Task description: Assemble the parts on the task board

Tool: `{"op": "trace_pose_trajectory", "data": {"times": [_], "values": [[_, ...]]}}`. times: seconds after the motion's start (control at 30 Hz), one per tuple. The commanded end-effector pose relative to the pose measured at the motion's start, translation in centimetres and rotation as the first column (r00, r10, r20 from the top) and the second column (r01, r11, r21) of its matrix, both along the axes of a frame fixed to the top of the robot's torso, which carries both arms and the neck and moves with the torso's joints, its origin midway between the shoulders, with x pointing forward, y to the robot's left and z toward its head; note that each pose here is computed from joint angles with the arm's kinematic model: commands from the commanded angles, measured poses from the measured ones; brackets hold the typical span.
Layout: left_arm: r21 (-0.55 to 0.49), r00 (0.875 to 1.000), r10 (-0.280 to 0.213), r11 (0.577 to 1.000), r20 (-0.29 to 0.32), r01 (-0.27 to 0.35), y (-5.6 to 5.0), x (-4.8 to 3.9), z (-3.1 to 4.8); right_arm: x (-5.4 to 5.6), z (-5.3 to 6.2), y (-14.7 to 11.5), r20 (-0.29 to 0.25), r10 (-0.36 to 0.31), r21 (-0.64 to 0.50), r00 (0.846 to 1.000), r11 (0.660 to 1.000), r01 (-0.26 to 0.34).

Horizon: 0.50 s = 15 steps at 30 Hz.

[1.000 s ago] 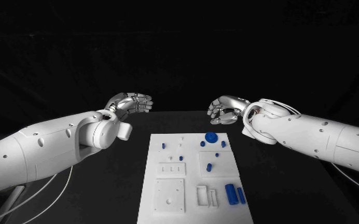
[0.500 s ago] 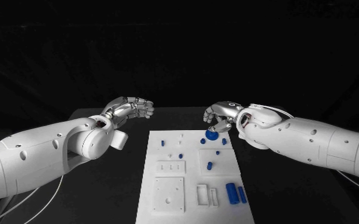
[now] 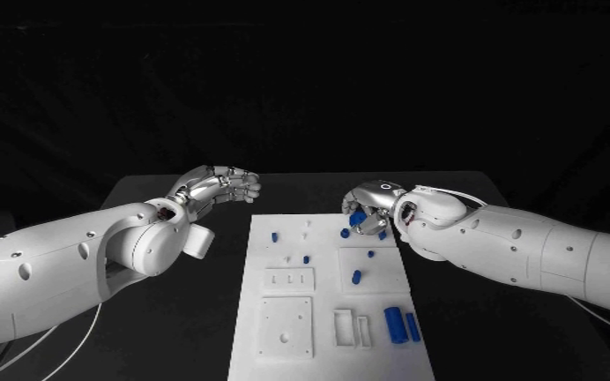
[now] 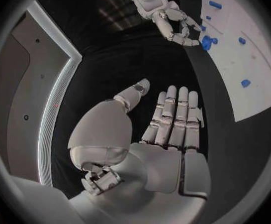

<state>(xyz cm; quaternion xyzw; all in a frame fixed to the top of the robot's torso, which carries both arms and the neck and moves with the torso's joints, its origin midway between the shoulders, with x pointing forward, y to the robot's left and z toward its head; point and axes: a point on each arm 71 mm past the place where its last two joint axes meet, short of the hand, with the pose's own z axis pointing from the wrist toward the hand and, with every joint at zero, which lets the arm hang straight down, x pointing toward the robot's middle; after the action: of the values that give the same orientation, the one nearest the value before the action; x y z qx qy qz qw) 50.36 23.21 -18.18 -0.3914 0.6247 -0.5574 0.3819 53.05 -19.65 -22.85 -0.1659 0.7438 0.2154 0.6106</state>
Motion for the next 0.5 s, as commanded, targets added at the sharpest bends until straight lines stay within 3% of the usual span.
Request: {"op": "trace_pose_trajectory", "data": {"times": [0.03, 0.5], "values": [[-0.013, 1.0, -0.001, 1.0, 0.017, 0.001, -0.05, -0.02, 0.27, -0.05, -0.31, 0.11, 0.019, 0.006, -0.041, 1.0, 0.999, -0.006], [-0.016, 1.0, 0.002, 1.0, 0.014, -0.002, -0.1, 0.16, 0.22, -0.23, -1.08, 0.53, 0.01, 0.017, -0.041, 1.0, 0.999, -0.017]]}}
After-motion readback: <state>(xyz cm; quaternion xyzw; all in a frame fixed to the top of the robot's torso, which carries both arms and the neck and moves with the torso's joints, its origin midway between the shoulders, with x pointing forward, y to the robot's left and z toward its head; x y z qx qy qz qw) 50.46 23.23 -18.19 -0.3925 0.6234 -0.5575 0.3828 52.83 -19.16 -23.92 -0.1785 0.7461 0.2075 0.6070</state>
